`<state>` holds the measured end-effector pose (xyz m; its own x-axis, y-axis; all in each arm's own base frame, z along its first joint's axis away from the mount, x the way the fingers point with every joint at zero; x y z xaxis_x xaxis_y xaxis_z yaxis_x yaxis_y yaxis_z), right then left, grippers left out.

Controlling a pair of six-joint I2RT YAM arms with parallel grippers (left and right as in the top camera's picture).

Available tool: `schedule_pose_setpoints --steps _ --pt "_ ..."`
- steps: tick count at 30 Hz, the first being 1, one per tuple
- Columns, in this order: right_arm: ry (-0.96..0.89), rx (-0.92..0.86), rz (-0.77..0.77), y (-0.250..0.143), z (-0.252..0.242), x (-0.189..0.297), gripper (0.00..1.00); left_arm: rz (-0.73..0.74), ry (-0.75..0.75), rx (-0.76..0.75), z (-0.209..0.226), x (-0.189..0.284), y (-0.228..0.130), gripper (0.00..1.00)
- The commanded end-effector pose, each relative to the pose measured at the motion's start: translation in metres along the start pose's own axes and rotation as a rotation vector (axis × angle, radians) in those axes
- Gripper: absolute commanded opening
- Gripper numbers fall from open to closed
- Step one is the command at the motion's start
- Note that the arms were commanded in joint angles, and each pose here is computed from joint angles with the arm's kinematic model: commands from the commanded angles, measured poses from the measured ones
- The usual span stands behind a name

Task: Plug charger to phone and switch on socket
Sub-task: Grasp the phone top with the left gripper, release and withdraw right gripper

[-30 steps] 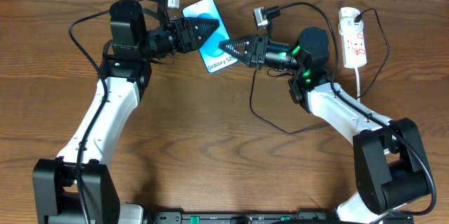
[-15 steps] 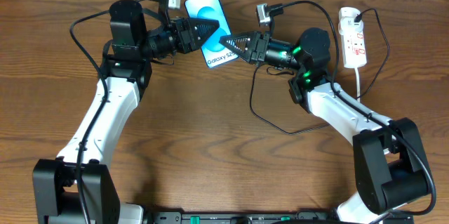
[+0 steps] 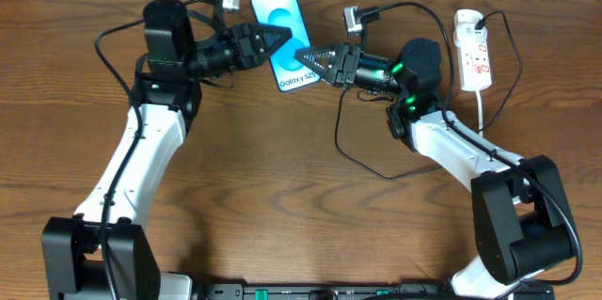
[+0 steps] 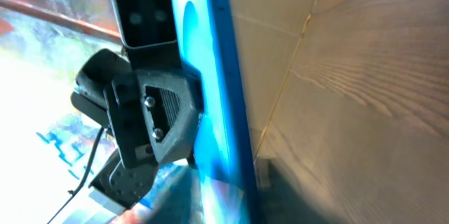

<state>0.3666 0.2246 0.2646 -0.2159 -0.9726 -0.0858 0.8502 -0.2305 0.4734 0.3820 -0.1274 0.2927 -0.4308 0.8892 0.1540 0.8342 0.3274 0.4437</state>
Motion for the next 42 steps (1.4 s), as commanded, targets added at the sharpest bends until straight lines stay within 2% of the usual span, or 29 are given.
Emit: schedule_pose_setpoints --steps 1,3,6,9,14,16,20,24,31,35,38,42 --pt "0.047 0.087 -0.026 0.01 0.019 0.001 0.65 -0.037 0.033 -0.042 0.006 0.002 0.005 0.08" --pt "0.08 0.149 -0.038 0.014 0.027 0.006 0.99 -0.049 0.037 0.031 0.008 0.005 0.008 0.07" --pt "0.117 0.223 -0.058 0.024 0.036 0.021 0.99 -0.079 0.049 0.162 0.014 0.015 0.014 0.07" --pt "0.109 0.214 -0.039 0.031 0.034 0.037 0.99 -0.111 0.081 0.294 0.026 0.029 0.02 0.07" --pt "0.041 0.097 0.073 0.026 0.01 0.054 0.99 -0.13 0.208 0.724 0.071 0.061 0.01 0.07" --pt "0.002 0.035 0.112 0.02 -0.005 0.056 0.99 -0.05 0.187 0.875 0.091 0.068 -0.001 0.07" --pt "-0.083 -0.056 0.141 0.006 -0.031 0.058 0.99 0.107 0.082 1.045 0.115 0.062 -0.014 0.07" --pt "-0.181 -0.105 0.155 -0.009 -0.053 0.064 0.99 0.125 0.075 1.003 0.122 0.057 -0.016 0.07" --pt "-0.449 -0.112 0.107 -0.021 -0.087 0.072 0.99 0.141 -0.056 0.712 0.098 0.057 0.006 0.07" --pt "-0.605 -0.093 0.05 -0.016 -0.088 0.068 0.99 0.141 -0.067 0.679 0.095 0.057 0.008 0.07" --pt "-0.83 -0.087 0.043 -0.017 -0.088 0.068 0.99 0.14 -0.068 0.674 0.095 0.057 0.008 0.07" --pt "-1.251 -0.041 0.042 -0.017 -0.075 0.075 0.99 0.148 -0.083 0.647 0.093 0.057 0.01 0.07"
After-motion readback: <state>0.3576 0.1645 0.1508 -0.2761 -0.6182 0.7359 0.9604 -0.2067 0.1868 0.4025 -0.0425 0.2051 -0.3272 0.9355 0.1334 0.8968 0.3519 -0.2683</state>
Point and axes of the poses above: each gripper's point midway between its finger pads, its own x axis back along the fingers, its own z axis along the line the jaws close on, y = z × x, the point moved 7 cm from there along x, back along the fingers, and after that the axes turned 8 degrees about x, right-handed, at the moved point
